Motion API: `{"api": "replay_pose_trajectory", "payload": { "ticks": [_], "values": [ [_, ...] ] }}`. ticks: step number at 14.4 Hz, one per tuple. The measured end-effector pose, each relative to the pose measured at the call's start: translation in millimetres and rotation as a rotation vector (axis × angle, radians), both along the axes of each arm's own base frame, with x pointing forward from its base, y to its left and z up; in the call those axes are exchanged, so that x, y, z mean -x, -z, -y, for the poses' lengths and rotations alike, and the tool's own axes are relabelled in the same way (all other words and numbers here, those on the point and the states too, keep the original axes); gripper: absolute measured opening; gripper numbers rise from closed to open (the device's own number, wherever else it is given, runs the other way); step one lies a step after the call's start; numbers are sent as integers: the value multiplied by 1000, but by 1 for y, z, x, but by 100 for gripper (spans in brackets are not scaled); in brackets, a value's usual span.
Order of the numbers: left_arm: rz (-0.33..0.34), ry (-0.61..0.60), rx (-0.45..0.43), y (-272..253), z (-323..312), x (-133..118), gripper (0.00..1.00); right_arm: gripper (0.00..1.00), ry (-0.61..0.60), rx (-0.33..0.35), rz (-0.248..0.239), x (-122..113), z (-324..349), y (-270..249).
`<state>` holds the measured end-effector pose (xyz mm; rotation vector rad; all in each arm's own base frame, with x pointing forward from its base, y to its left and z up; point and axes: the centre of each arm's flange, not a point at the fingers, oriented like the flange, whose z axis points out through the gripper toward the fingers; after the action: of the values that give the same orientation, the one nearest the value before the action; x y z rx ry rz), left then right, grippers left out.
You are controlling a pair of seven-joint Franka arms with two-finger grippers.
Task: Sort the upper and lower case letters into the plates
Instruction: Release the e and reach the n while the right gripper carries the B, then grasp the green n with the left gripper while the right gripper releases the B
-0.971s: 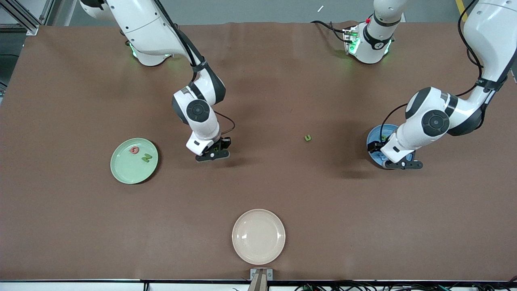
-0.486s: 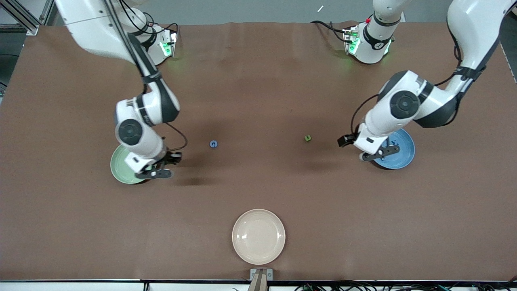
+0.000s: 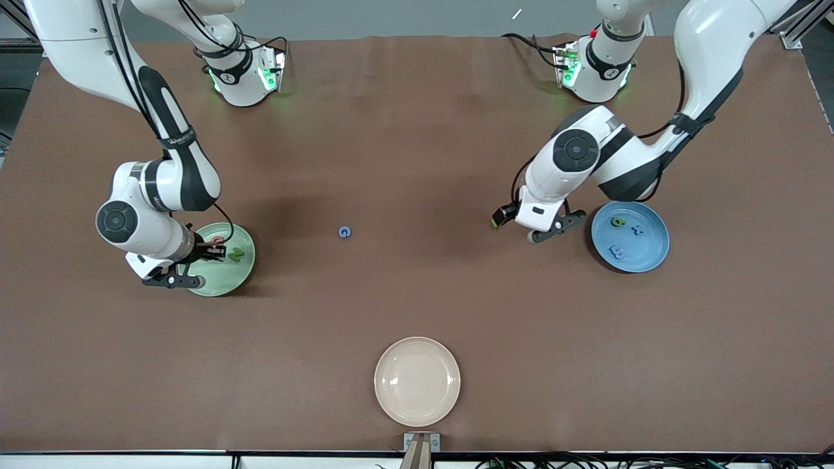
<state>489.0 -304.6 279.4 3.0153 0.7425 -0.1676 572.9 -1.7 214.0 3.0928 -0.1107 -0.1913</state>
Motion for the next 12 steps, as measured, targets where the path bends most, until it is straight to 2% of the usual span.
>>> {"api": "replay_pose_trajectory", "payload": {
  "ticks": [3,7,8,10,11,12],
  "values": [
    [18,-38,-28,44,26,12,100,35,26,-1,-12,5,15,5],
    [18,-18,-63,84,40,25,97,35,48,-18,-31,12,9,12],
    [19,-11,-68,88,38,25,91,35,64,-32,-39,15,8,15],
    [17,-11,-73,93,33,23,88,35,93,-54,-58,23,6,21],
    [17,-13,-71,94,33,22,78,35,103,-61,-66,27,5,24],
    [17,-14,-69,95,32,22,77,35,108,-63,-72,31,4,25]
  ]
}}
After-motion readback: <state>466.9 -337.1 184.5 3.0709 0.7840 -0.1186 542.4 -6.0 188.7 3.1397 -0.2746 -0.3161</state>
